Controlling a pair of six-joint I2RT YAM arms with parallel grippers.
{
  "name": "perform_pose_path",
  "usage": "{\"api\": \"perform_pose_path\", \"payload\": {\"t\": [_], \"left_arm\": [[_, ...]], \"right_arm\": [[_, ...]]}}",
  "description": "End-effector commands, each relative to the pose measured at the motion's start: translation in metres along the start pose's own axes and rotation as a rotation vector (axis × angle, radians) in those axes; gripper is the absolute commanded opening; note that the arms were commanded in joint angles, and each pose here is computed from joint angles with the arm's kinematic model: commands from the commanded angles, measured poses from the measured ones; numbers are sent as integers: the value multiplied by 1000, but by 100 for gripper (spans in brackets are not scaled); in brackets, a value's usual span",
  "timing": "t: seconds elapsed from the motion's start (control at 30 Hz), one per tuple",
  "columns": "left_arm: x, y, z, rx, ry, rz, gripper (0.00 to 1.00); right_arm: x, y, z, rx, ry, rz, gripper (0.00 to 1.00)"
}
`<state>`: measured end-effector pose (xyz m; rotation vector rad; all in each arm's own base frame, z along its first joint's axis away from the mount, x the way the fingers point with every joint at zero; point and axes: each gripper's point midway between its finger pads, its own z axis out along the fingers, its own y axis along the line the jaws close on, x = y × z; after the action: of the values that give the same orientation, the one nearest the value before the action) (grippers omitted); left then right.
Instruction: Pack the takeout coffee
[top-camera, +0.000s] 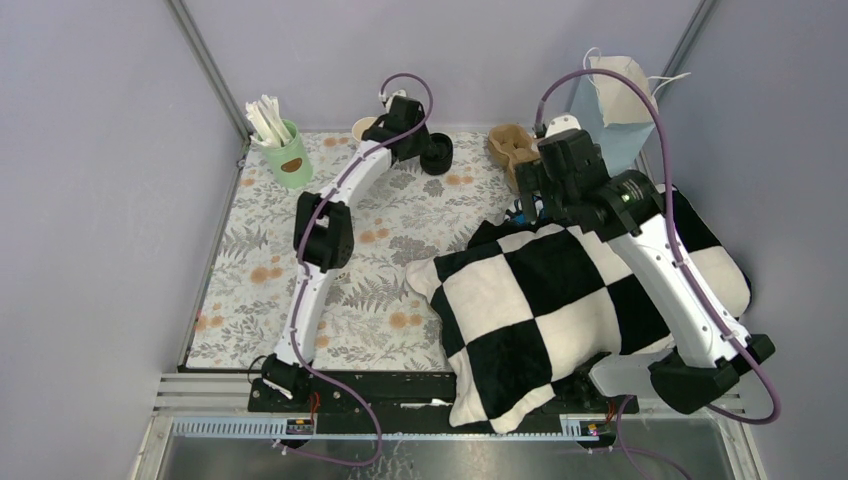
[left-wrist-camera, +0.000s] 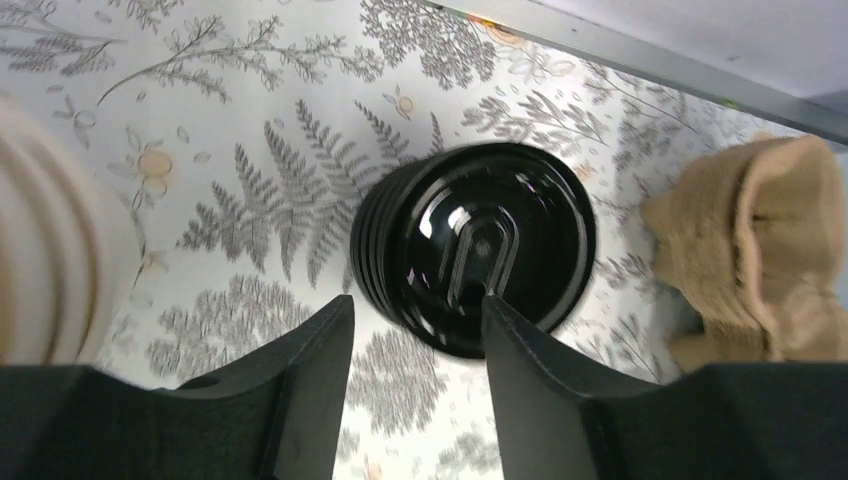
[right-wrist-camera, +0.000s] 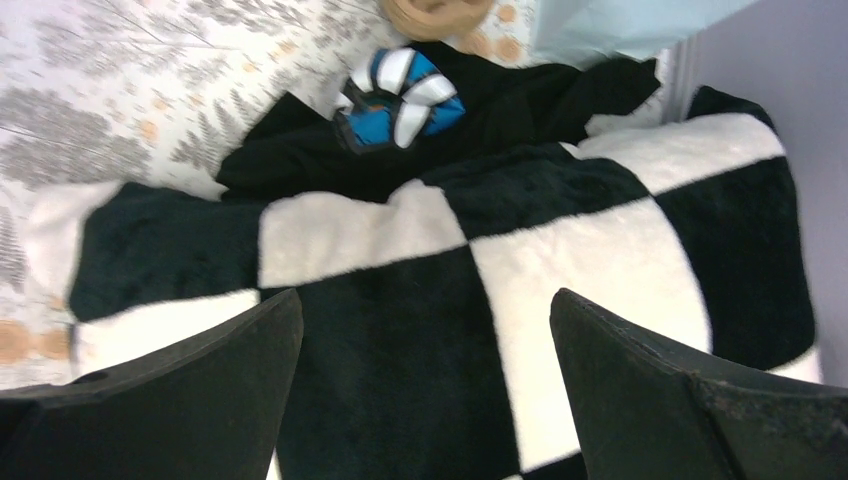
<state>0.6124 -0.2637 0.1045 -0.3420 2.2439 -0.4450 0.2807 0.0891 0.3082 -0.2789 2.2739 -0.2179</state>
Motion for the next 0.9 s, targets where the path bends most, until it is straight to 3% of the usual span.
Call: {"api": "perform_pose_path", "payload": {"t": [0.0,0.27,0.47,0.7,0.87], "left_arm": [[-70,-46,-112,130,-93,16,59],[-48,-49,-257,258,27,-25,77],[-33,-33,-341,283,56,58,94],[-21,-8,-399,244,64,111,99],[-23,6,-428,211,21,142,99]], "right_arm": [[-33,29,10,-108,-27,132,100],[-82,94,63,-258,-16,312,100],[-123,111,141,-180,-100,409,97],[-148,144,244,-109,-125,302,85],[-146,166,295,-116,-160,279,83]]}}
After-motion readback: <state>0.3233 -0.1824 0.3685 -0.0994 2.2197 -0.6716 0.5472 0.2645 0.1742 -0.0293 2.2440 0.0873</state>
